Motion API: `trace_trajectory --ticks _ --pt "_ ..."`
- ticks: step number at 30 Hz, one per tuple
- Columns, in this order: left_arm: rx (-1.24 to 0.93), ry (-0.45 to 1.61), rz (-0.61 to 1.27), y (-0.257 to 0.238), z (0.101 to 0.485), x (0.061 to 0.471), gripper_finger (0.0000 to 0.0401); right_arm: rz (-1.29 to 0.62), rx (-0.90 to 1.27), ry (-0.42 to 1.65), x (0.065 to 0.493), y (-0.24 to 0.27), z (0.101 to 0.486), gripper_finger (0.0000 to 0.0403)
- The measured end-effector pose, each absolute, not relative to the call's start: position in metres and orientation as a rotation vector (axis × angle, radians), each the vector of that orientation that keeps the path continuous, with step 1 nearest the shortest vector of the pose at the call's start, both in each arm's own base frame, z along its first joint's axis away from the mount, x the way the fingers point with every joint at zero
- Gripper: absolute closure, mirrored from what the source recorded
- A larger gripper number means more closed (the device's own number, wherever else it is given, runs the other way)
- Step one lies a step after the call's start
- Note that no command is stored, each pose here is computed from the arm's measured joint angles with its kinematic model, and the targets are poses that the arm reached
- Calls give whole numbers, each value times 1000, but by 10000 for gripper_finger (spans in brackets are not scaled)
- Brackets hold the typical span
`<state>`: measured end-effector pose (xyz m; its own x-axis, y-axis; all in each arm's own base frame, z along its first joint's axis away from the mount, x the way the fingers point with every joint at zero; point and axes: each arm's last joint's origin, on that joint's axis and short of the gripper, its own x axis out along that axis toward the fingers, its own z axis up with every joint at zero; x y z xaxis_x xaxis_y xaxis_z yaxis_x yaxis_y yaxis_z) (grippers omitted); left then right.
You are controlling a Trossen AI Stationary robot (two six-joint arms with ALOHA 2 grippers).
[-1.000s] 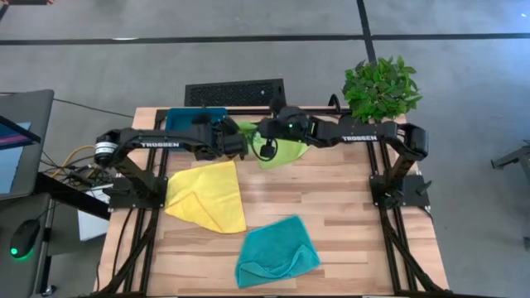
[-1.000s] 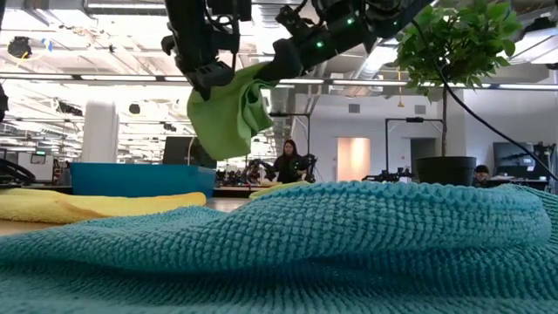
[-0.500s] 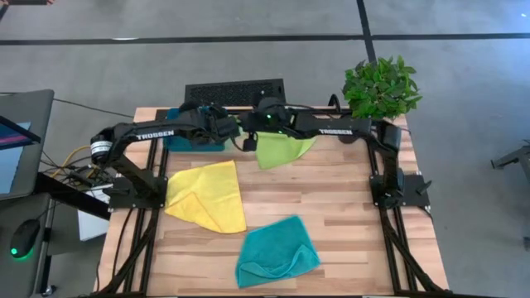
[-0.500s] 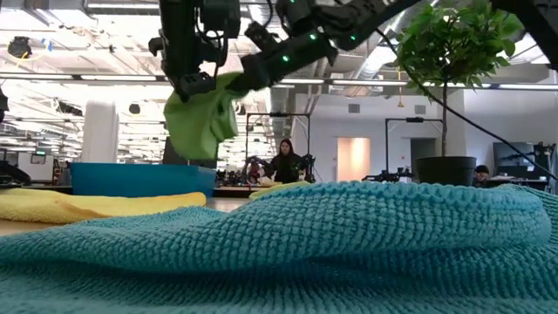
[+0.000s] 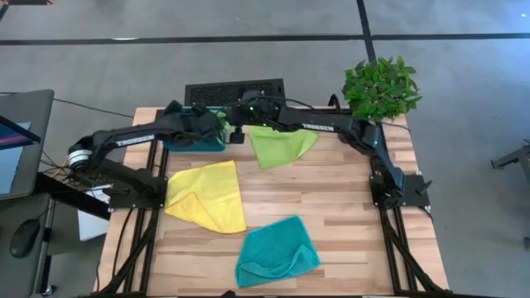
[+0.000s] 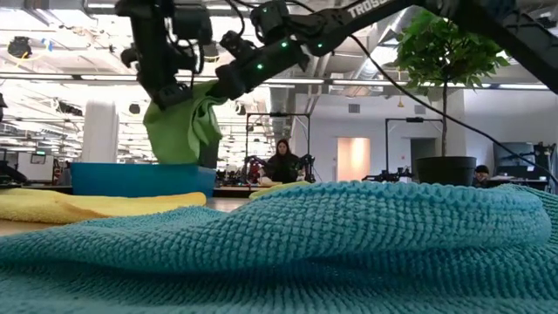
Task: Fold microfiber towels
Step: Put the green towel into the blue bin
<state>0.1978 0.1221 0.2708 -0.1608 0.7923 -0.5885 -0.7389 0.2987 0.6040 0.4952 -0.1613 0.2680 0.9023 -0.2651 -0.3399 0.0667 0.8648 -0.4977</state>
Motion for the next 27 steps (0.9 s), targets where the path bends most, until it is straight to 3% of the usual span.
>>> trace_trajectory --ticks 8,27 --pt "-15 996 1390 123 267 172 401 -185 -536 379 504 -166 270 392" --pt "86 899 1402 151 234 165 401 -247 -531 320 510 -190 249 392"
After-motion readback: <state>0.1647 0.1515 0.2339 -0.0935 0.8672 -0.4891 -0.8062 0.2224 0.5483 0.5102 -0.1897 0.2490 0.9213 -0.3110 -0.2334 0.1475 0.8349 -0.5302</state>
